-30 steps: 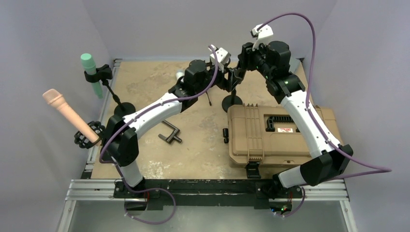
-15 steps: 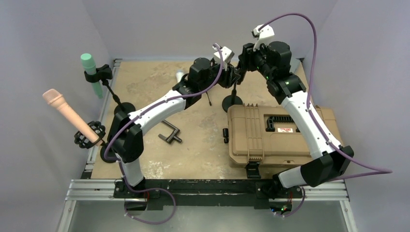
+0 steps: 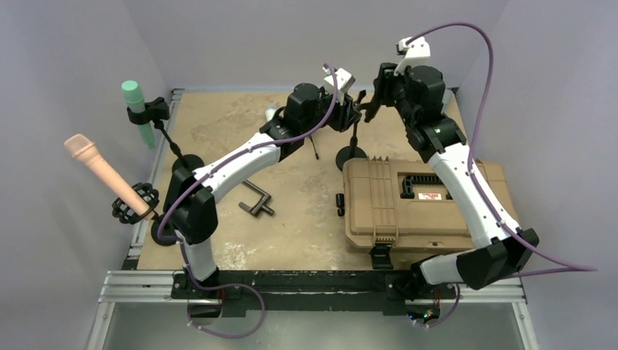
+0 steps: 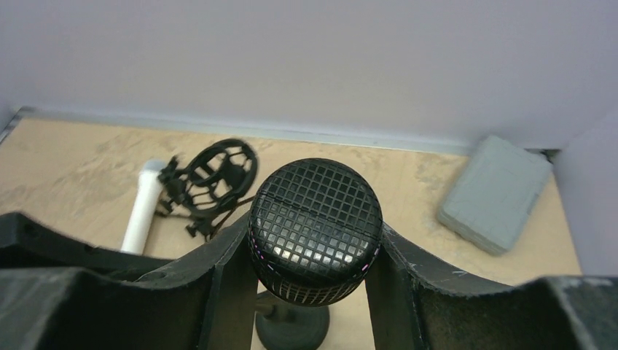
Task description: Remove the microphone from the stand
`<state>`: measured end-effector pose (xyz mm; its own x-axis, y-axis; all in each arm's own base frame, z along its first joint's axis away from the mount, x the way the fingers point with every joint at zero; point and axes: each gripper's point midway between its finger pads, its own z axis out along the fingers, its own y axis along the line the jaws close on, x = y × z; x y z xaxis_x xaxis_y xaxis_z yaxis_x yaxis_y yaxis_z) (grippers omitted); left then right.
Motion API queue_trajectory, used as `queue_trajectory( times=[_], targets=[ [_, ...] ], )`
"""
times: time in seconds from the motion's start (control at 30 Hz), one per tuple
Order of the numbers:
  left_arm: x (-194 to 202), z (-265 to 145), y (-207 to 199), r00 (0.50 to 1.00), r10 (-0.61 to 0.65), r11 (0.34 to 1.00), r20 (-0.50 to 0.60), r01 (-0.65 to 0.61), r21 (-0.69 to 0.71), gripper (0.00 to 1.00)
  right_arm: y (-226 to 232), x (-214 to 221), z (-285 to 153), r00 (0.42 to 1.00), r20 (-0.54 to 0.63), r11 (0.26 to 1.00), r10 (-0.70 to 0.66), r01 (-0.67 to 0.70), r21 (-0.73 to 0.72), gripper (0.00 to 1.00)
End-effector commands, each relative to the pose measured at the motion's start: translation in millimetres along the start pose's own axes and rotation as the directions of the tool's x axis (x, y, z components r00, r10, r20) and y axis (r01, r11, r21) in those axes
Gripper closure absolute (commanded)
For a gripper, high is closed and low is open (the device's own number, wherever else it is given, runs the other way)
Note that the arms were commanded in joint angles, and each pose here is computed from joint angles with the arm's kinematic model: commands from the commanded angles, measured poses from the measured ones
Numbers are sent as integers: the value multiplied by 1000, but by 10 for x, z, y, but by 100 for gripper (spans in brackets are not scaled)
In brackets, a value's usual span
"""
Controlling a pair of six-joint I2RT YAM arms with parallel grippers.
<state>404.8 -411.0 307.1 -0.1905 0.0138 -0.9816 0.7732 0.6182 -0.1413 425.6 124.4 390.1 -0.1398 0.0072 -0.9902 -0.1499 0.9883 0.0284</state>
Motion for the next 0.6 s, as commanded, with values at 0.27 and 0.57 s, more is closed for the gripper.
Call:
queue_trajectory(
  times=[0.27, 0.57],
  targets=[
    [-225, -43, -180, 997, -70, 995, -15, 71, 68, 55, -611, -871, -735, 962, 269, 973, 48, -106, 205, 100],
    [-535, -357, -320, 996, -86, 992, -4, 86, 94, 0, -419, -1356, -1166, 923, 373, 991, 96, -125, 55, 100]
  ],
)
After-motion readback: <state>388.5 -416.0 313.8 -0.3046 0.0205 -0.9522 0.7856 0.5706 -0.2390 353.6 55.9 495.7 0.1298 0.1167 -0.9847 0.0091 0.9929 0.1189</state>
